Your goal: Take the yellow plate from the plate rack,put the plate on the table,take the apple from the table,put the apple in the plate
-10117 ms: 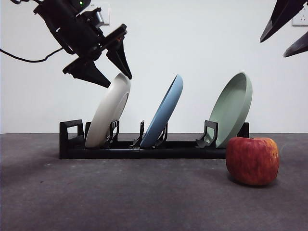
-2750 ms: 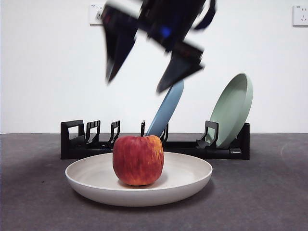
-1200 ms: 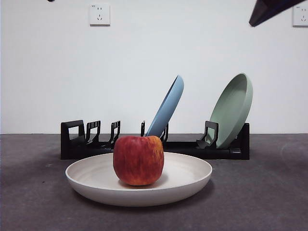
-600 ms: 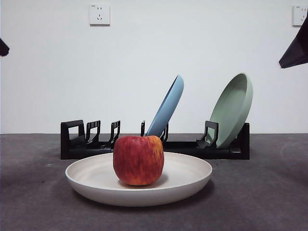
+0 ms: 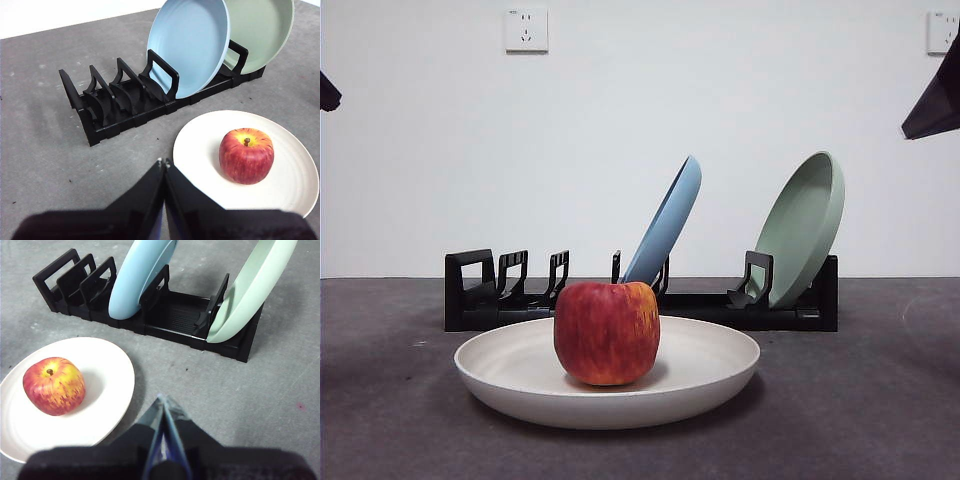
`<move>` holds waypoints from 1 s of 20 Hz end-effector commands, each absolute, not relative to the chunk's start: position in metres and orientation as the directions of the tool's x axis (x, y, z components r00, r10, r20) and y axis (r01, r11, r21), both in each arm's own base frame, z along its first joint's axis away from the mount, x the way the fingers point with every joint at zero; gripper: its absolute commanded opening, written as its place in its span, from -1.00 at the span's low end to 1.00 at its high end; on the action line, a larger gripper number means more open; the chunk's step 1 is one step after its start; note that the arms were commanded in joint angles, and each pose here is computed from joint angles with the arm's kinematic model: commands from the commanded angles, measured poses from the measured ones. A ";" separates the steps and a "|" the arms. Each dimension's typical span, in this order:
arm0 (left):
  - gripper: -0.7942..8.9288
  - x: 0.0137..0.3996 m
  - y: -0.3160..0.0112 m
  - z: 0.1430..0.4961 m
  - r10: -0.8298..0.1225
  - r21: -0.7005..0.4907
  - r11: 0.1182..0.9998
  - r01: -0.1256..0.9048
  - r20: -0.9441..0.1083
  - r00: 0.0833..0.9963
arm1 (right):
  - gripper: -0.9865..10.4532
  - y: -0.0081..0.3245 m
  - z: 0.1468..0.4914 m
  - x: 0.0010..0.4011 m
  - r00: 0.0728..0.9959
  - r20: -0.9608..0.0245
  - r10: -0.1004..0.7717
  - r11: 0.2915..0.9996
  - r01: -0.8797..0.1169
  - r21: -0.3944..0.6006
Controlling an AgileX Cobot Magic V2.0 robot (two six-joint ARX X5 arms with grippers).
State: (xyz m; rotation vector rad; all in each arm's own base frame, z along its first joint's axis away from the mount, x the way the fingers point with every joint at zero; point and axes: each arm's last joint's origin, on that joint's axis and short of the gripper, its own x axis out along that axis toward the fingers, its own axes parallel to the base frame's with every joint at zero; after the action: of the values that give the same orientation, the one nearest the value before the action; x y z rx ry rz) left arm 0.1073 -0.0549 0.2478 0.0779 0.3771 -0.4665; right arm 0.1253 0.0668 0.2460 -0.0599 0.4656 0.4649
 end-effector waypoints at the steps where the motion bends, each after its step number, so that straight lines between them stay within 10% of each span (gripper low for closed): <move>1: -0.84 0.107 -0.054 0.248 -0.422 -0.018 0.894 0.447 -0.369 0.828 | -0.85 0.067 0.245 0.126 0.793 -0.445 0.416 0.897 -0.439 0.056; 7: -0.84 0.101 -0.045 0.252 -0.392 0.032 0.905 0.424 -0.325 0.861 | -0.85 0.067 0.245 0.126 0.793 -0.445 0.416 0.897 -0.439 0.056; 12: -0.84 0.092 -0.016 0.259 -0.175 0.051 0.981 0.185 -0.147 0.973 | -0.85 0.067 0.245 0.126 0.793 -0.445 0.416 0.897 -0.439 0.056; 20: -0.84 0.090 -0.002 0.194 -0.023 0.048 0.998 0.030 -0.132 0.991 | -0.85 0.067 0.245 0.126 0.793 -0.445 0.416 0.897 -0.439 0.056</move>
State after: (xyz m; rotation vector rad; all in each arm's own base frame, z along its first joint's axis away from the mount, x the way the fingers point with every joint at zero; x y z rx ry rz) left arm 0.0896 -0.0020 0.1956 0.0422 0.1411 -0.0303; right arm 0.1253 0.0668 0.2460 -0.0600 0.4660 0.4649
